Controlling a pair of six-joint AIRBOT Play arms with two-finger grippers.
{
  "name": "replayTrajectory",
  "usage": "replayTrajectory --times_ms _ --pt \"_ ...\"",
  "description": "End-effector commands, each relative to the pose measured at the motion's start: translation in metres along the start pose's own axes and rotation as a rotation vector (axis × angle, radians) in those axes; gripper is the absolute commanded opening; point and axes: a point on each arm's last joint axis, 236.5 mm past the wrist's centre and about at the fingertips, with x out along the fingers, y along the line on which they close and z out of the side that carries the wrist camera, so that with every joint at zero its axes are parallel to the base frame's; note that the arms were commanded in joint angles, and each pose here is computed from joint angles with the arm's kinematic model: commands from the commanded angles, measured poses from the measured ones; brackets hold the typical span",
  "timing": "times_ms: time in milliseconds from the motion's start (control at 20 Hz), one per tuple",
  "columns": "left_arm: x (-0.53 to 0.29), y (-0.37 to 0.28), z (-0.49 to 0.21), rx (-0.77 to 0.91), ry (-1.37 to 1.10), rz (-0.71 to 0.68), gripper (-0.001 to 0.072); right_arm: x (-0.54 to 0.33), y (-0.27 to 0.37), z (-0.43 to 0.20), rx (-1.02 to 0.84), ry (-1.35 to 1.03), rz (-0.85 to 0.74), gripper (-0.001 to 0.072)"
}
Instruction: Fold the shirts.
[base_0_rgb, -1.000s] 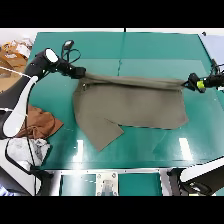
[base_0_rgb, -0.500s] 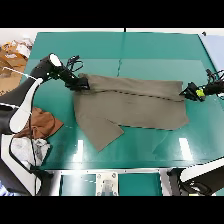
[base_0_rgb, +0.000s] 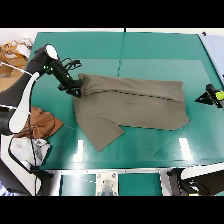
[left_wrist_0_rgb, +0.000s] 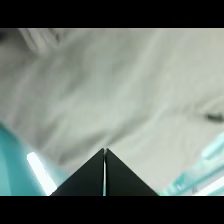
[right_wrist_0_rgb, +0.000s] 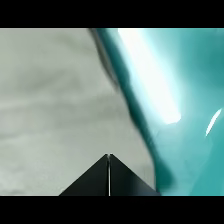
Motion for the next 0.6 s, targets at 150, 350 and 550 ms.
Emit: replayTrajectory --times_ms 150,350,550 --pt "-0.025 -0.033 -0.047 0.022 -0.011 0.014 0.0026 -0.002 -0.004 -0.099 0.119 -0.078 -0.017 0.0014" --pt "-0.008 -0.049 -0.107 -0.005 -0.151 0.03 0.0027 0.031 -0.012 -0.175 0.199 -0.112 -0.022 0.0093" --pt "0.037 -0.031 -0.147 -0.191 -0.307 -0.005 0.0396 0.068 -0.03 -0.204 0.28 -0.089 -0.029 0.0602"
